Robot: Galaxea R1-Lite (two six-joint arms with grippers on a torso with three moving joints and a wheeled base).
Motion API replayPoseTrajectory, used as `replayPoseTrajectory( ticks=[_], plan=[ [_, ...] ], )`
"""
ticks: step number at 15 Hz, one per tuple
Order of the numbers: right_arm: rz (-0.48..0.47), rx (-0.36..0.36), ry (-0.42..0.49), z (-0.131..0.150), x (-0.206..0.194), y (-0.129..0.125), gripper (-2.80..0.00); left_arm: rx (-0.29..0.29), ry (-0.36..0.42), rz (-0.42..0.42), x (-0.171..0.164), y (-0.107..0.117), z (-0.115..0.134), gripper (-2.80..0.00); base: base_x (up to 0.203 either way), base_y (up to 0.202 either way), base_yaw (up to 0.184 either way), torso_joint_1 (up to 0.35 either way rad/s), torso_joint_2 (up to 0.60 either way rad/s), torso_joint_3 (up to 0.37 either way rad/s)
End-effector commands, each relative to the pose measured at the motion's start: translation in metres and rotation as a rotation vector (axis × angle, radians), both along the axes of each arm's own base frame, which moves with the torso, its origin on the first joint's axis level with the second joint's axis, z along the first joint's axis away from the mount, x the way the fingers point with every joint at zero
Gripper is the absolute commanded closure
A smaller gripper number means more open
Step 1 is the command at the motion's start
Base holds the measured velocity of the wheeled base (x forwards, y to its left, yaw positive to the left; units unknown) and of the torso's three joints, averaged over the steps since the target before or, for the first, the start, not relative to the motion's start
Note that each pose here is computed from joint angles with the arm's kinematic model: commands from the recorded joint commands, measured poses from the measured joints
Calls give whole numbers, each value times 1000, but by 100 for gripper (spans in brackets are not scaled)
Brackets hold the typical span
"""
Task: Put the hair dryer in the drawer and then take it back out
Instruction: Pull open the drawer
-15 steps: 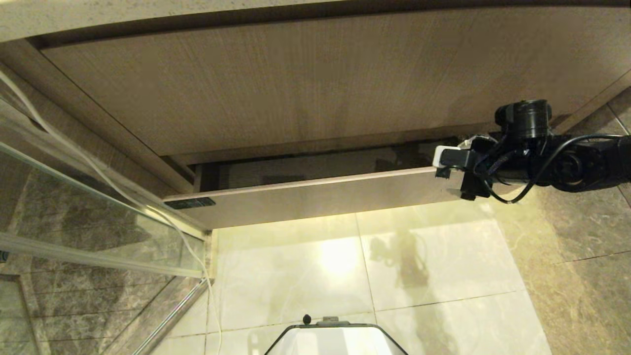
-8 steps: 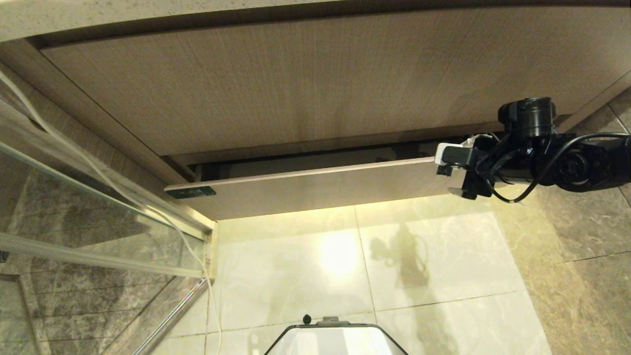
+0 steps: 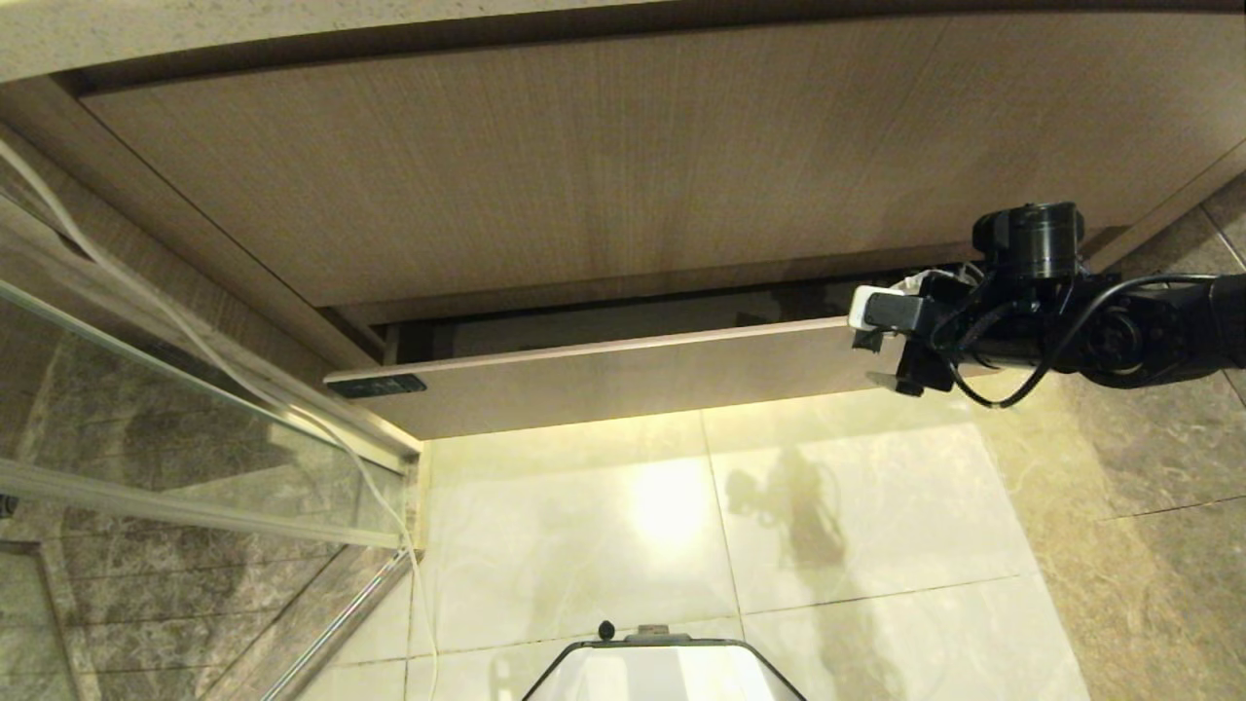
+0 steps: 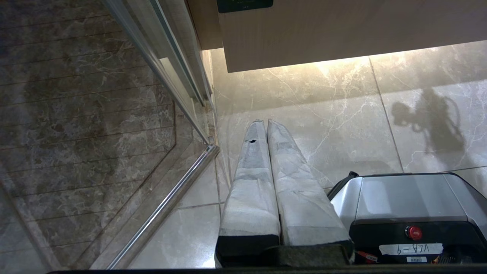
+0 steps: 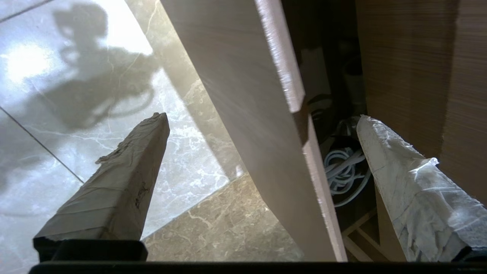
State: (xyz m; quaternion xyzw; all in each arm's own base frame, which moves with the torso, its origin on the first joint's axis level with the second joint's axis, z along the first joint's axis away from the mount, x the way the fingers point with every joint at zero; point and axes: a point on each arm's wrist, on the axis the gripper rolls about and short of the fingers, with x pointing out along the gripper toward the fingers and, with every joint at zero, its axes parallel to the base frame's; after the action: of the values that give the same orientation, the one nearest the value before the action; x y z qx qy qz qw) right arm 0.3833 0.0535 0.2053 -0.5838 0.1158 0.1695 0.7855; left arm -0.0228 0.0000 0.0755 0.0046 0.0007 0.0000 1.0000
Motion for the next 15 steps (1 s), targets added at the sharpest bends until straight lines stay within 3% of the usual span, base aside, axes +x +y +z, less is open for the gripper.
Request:
replayPoseTrajectory(
  ticks=[1, 5, 10, 11, 13, 15],
  plan=[
    [6, 3, -40, 17, -14, -1, -280, 0, -1, 0, 0, 0, 0, 0, 0, 0, 0, 0, 0, 0],
    [30, 55, -101, 51, -54, -4, -280, 0, 0, 0, 0, 0, 0, 0, 0, 0, 0, 0, 0, 0],
    [41, 66, -121, 68, -103, -8, -280, 0, 0, 0, 0, 0, 0, 0, 0, 0, 0, 0, 0, 0],
    [25, 67, -103, 69, -108, -9, 0, 0, 0, 0, 0, 0, 0, 0, 0, 0, 0, 0, 0, 0],
    [-43, 55, -67, 72, -122, -13, 0, 0, 1, 0, 0, 0, 0, 0, 0, 0, 0, 0, 0, 0],
    [-126, 37, -92, 83, -137, -18, 0, 0, -1, 0, 0, 0, 0, 0, 0, 0, 0, 0, 0, 0]
  ],
)
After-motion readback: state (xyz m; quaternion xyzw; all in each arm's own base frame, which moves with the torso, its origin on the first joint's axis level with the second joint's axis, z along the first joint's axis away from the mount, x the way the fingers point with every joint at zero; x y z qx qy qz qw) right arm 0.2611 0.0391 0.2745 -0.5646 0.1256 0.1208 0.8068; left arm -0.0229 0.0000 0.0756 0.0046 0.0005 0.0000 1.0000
